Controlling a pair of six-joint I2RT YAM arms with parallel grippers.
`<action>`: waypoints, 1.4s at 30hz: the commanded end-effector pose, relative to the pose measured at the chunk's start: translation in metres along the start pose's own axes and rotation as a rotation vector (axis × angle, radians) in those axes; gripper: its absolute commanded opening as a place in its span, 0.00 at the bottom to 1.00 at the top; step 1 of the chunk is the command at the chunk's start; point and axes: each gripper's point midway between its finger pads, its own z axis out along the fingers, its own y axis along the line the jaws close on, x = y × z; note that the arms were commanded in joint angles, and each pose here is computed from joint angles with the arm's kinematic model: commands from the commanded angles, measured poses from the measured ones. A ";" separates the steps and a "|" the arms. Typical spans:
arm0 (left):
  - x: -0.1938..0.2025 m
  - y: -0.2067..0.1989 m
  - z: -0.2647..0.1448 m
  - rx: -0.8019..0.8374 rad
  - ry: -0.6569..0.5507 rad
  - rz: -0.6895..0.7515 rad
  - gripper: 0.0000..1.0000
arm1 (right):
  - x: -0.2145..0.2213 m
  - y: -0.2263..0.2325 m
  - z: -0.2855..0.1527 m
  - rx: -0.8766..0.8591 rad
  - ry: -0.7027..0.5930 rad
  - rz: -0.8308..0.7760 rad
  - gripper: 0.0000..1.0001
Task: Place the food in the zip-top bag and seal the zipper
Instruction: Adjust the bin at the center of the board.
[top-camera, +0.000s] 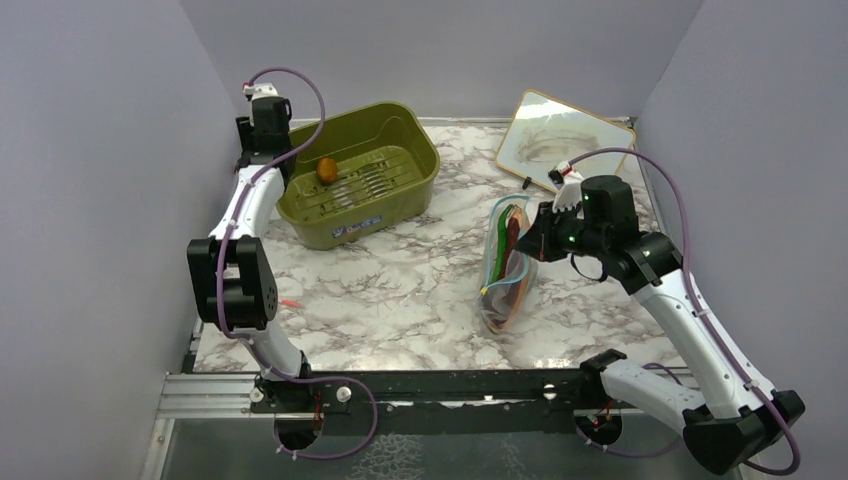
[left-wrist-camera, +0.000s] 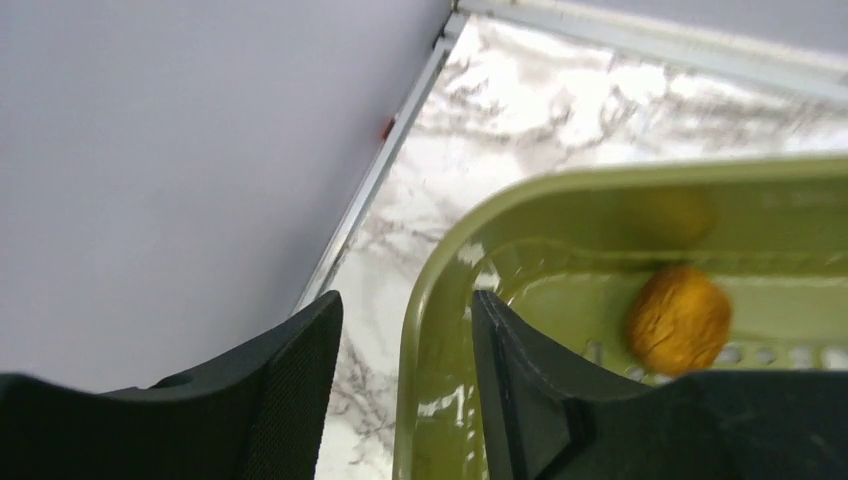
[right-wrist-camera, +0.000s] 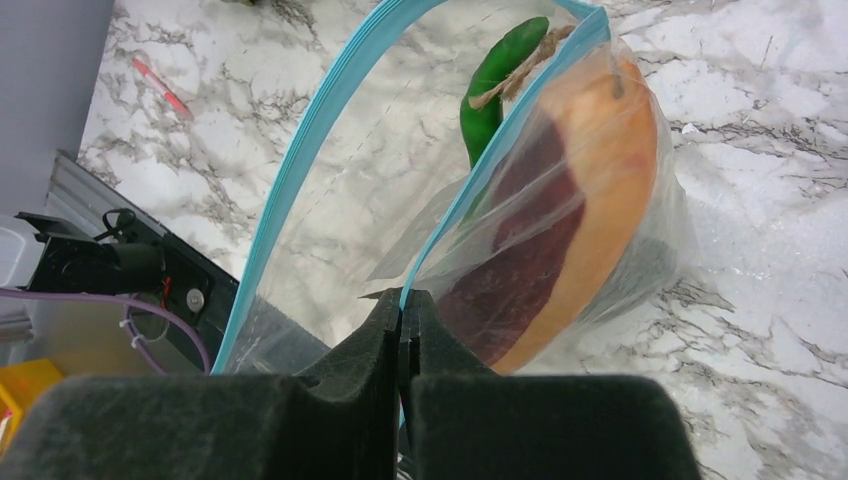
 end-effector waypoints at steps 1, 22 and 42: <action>-0.041 0.004 -0.013 0.008 -0.039 -0.046 0.58 | -0.018 0.005 -0.003 -0.005 -0.050 0.002 0.01; -0.015 -0.122 -0.033 0.367 0.123 -0.068 0.80 | -0.025 0.009 -0.029 0.025 -0.103 0.017 0.01; 0.065 -0.145 0.040 0.306 0.264 0.115 0.99 | -0.038 0.011 -0.029 0.036 -0.119 0.055 0.01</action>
